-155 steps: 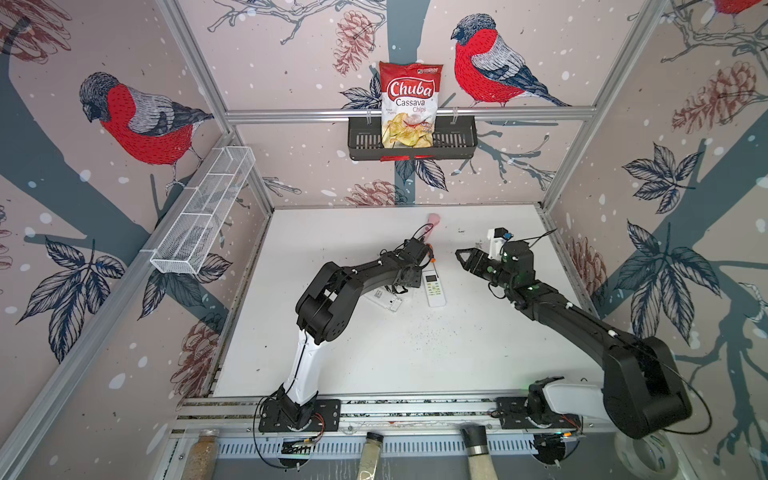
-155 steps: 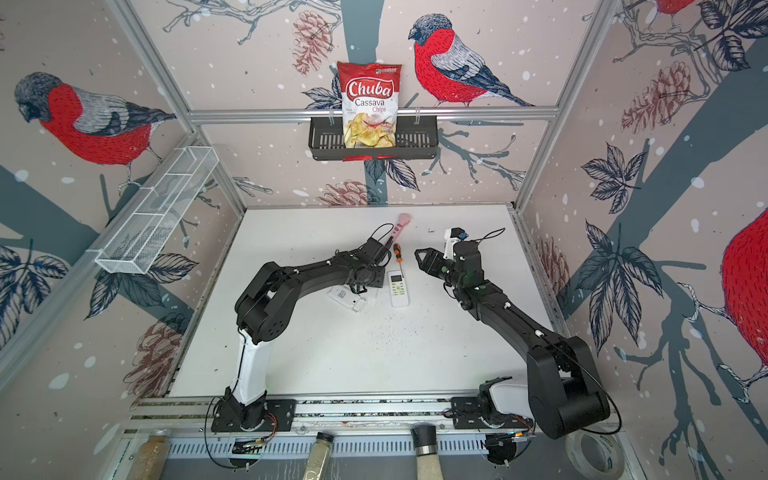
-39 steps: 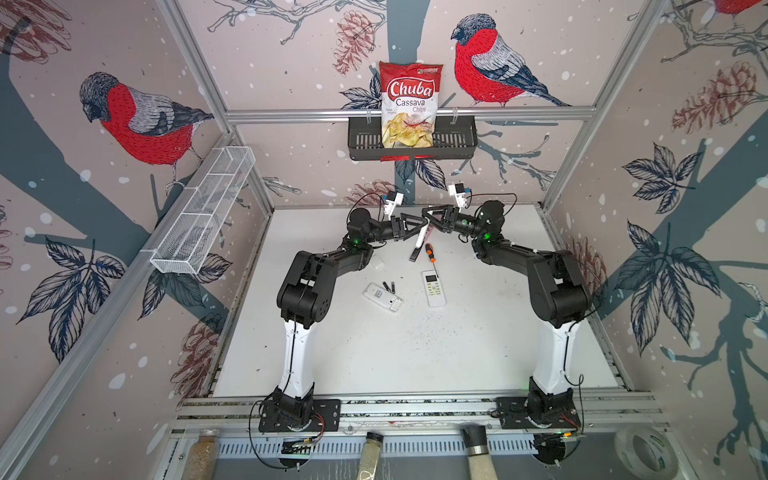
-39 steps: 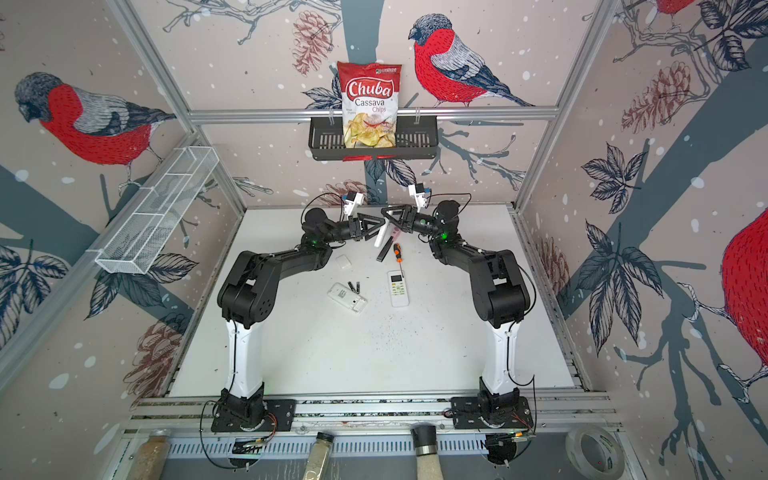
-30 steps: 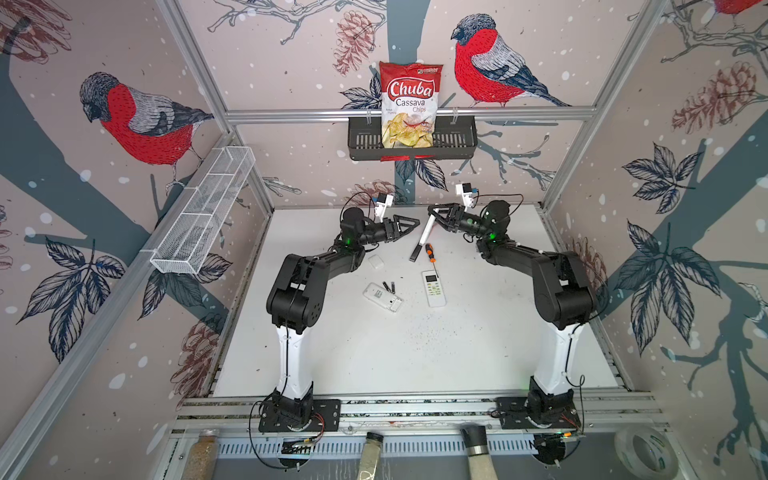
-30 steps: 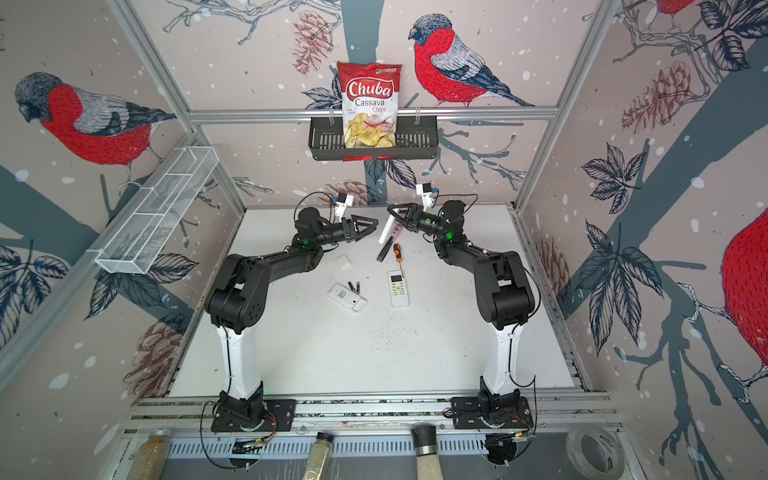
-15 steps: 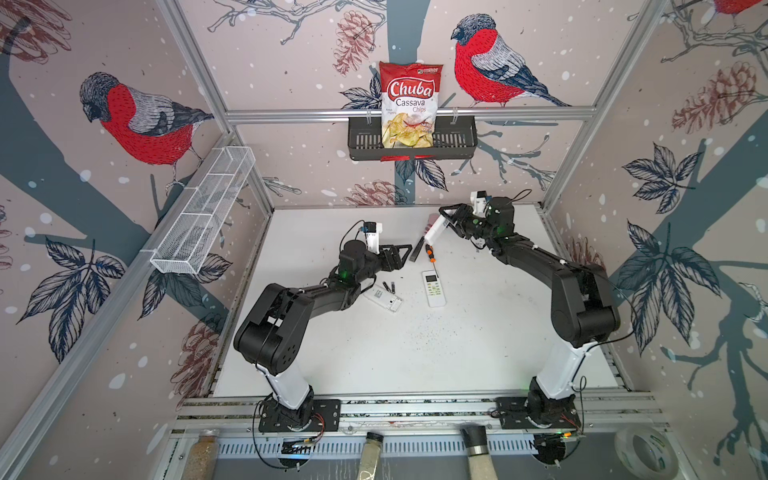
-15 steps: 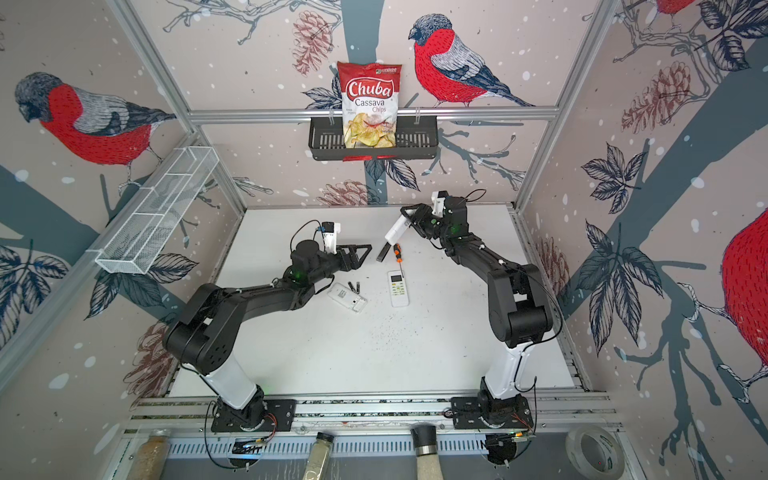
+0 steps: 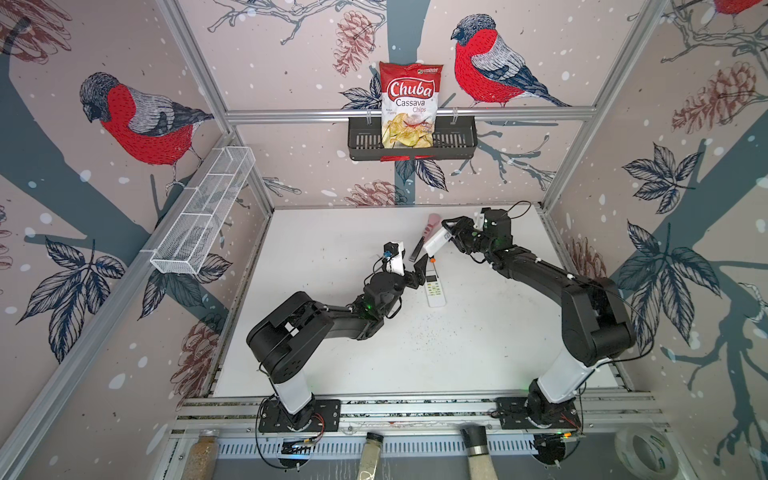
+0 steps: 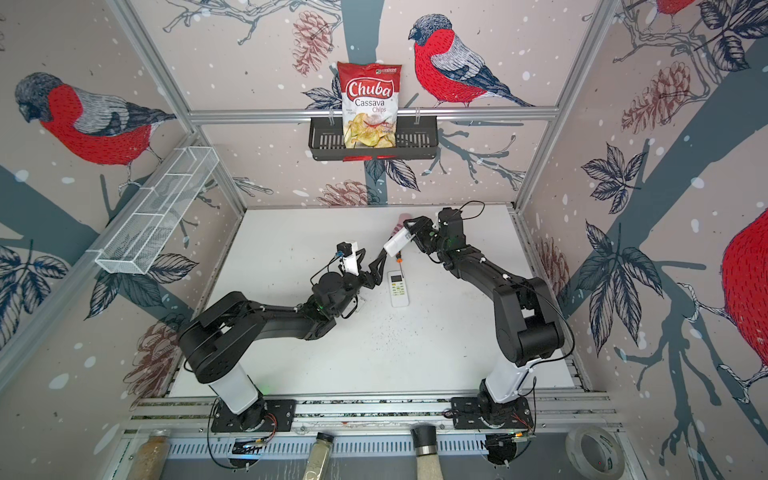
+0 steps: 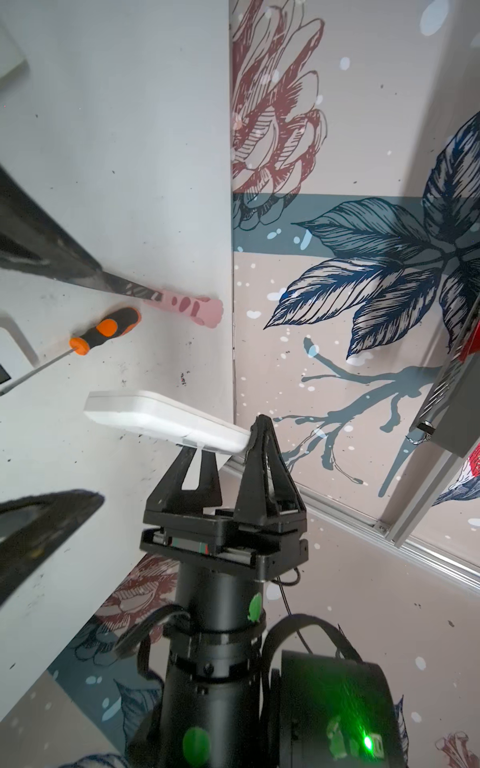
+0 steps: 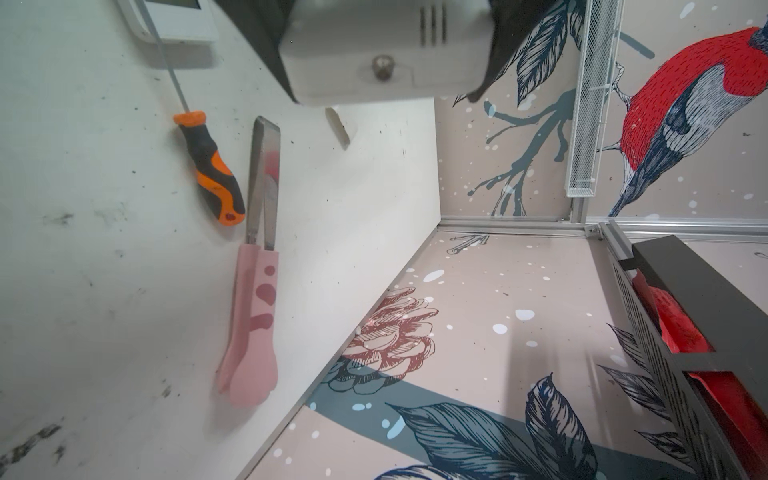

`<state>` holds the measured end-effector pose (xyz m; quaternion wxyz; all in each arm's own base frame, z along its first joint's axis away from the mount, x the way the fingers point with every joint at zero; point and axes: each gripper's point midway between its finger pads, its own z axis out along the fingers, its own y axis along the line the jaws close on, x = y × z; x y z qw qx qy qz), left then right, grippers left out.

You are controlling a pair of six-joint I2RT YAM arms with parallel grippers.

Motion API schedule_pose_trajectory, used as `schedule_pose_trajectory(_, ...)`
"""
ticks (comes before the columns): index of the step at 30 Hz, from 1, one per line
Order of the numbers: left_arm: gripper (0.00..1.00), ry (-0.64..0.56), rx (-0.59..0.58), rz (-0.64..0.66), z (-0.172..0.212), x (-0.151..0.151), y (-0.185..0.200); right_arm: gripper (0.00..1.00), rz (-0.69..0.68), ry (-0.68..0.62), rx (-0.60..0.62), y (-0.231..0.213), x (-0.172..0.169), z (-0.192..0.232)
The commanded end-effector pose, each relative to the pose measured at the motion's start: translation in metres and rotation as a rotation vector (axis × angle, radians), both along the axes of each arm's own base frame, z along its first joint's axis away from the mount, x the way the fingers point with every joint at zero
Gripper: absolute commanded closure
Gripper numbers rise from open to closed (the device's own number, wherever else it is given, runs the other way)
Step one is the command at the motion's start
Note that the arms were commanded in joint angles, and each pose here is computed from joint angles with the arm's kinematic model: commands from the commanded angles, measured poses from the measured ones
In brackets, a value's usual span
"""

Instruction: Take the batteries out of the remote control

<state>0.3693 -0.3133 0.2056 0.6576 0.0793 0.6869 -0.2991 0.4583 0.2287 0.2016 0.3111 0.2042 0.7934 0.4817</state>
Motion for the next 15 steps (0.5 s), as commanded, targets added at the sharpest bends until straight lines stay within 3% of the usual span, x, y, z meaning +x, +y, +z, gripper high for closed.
schedule_pose_trajectory(1, 0.3, -0.066, -0.02, 0.058, 0.017, 0.008, 0.0, 0.7, -0.036, -0.014, 0.004, -0.004, 0.001, 0.007)
schedule_pose_trajectory(4, 0.41, -0.063, -0.015, 0.039, 0.016, 0.012, -0.009, 0.71, -0.036, -0.014, -0.006, -0.005, -0.002, 0.005)
schedule_pose_trajectory(6, 0.43, -0.06, -0.016, 0.025, 0.013, 0.014, -0.015, 0.71, -0.04, -0.015, -0.009, -0.006, -0.003, 0.004)
schedule_pose_trajectory(11, 0.33, -0.053, -0.016, -0.04, 0.008, 0.017, -0.033, 0.72, -0.036, -0.011, -0.007, -0.004, 0.0, 0.0)
schedule_pose_trajectory(15, 0.36, -0.031, -0.016, -0.075, -0.001, 0.02, -0.045, 0.72, -0.024, -0.015, -0.004, -0.001, 0.003, 0.001)
